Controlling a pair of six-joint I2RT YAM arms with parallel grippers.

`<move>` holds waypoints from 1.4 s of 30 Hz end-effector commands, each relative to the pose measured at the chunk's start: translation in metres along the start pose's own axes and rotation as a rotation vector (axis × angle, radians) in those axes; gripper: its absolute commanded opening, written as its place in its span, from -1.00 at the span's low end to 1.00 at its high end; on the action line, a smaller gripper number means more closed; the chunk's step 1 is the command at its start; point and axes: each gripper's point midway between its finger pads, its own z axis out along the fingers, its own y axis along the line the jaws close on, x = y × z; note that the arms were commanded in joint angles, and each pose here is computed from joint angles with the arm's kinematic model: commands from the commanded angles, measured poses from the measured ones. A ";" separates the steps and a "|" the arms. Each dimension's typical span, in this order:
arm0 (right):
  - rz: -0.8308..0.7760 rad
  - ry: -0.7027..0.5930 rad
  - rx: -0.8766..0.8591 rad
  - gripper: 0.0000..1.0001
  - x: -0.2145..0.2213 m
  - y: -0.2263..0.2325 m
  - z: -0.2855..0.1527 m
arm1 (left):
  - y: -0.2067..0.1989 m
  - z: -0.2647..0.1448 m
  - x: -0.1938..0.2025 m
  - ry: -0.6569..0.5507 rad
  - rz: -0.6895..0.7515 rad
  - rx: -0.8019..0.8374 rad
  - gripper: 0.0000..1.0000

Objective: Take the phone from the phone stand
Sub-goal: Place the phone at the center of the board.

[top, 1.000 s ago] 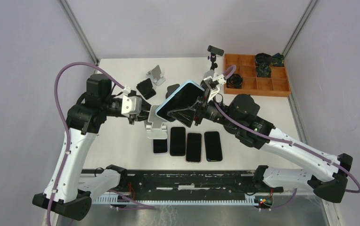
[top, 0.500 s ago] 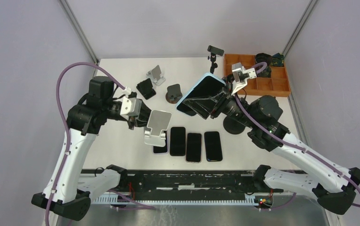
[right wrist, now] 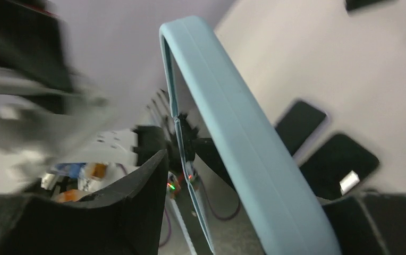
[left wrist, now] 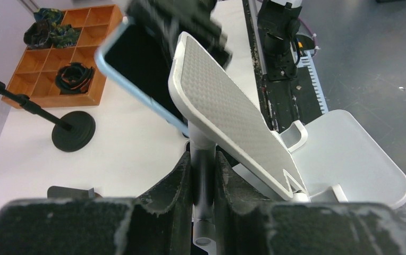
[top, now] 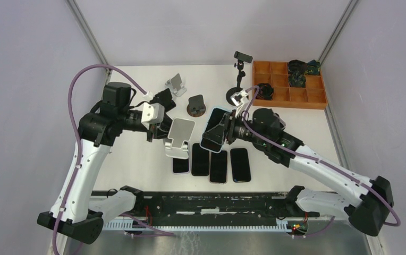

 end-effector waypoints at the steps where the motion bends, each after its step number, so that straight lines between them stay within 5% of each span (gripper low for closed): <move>1: -0.005 0.150 0.170 -1.00 0.042 -0.054 0.008 | 0.007 -0.004 -0.019 -0.012 0.012 -0.029 -0.96; 25: 0.012 0.363 0.491 -1.00 0.075 -0.239 0.082 | 0.006 -0.008 -0.005 0.062 0.004 -0.054 -0.96; 38: -0.061 0.469 0.625 -1.00 0.101 -0.294 0.080 | 0.002 -0.007 -0.002 0.053 0.002 -0.033 -0.96; 39: -0.068 0.479 0.649 -0.93 0.102 -0.299 0.078 | 0.001 -0.006 -0.002 0.051 0.000 -0.031 -0.96; 42: -0.089 0.506 0.722 -0.15 0.104 -0.310 0.067 | 0.001 -0.006 -0.002 0.051 0.003 -0.030 -0.96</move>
